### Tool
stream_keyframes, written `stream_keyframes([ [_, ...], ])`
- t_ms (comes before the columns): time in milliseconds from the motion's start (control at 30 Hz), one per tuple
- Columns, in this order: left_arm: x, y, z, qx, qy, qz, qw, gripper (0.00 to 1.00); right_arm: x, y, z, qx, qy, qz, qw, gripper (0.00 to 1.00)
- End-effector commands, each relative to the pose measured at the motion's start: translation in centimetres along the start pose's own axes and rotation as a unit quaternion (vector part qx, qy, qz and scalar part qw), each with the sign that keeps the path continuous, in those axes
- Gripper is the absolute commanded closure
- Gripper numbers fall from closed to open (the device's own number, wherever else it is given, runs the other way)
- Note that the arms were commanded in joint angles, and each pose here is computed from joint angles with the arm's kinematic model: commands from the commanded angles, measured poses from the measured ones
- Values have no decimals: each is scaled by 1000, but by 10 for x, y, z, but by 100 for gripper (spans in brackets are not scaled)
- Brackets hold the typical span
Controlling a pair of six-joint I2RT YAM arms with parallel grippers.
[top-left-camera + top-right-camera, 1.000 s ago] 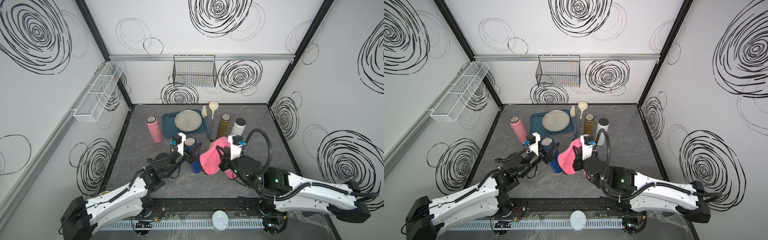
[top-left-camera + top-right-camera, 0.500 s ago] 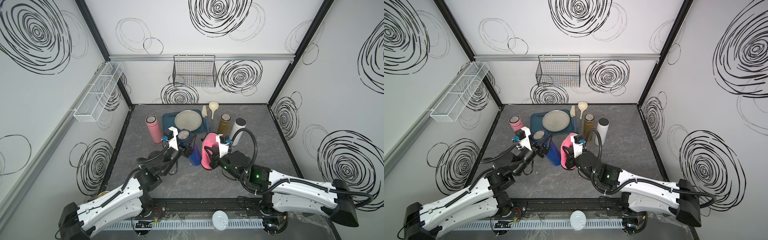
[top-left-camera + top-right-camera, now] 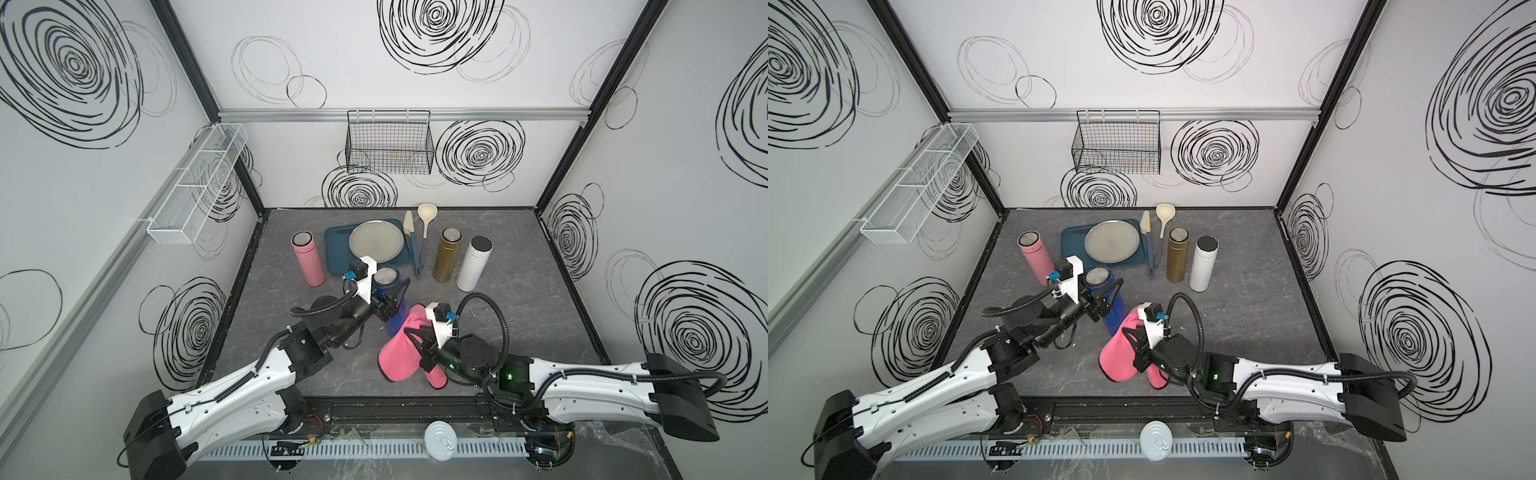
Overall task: Wipe the surface of the thermos
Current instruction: Wipe the dirt from the surface of the thermos.
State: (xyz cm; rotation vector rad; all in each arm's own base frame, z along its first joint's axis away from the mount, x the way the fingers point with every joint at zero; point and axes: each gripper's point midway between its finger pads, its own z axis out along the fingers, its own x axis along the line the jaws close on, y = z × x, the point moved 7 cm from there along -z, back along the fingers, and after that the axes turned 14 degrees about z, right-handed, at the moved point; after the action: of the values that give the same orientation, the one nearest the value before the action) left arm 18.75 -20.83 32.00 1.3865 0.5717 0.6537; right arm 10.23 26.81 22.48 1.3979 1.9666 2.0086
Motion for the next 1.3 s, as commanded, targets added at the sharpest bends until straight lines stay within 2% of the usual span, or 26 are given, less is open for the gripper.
stream_keyframes([
  [0, -9, 50, -11, -91, -30, -14, 995, 100, 44, 51, 2, -50, 41, 5, 998, 100],
  [100, -11, 53, -12, -92, -36, -8, 995, 100, 62, 68, 2, -57, 63, -10, 996, 100],
  [167, -15, 55, -13, -94, -50, -3, 994, 100, 60, 68, 3, -65, 59, -10, 996, 100],
  [367, -16, 61, -17, -102, -50, 7, 994, 100, 3, 8, 18, -48, -24, 16, 998, 100],
  [433, -15, 59, -15, -101, -43, 5, 994, 100, -4, -1, 18, -41, -29, 15, 999, 100],
  [733, -17, 56, -12, -98, -45, 7, 994, 100, 49, 50, -1, -84, 77, -15, 993, 100],
  [833, -16, 58, -15, -103, -44, 12, 994, 100, 39, 47, -3, -100, 62, -9, 993, 100],
  [967, -16, 61, -17, -107, -43, 15, 993, 100, 7, 18, 9, -76, 6, 4, 997, 100],
  [1067, -17, 60, -16, -109, -46, 14, 993, 100, 3, 7, 10, -65, 11, -6, 998, 100],
  [1267, -20, 57, -15, -108, -62, 6, 992, 100, 42, 50, -6, -108, 82, -37, 990, 100],
])
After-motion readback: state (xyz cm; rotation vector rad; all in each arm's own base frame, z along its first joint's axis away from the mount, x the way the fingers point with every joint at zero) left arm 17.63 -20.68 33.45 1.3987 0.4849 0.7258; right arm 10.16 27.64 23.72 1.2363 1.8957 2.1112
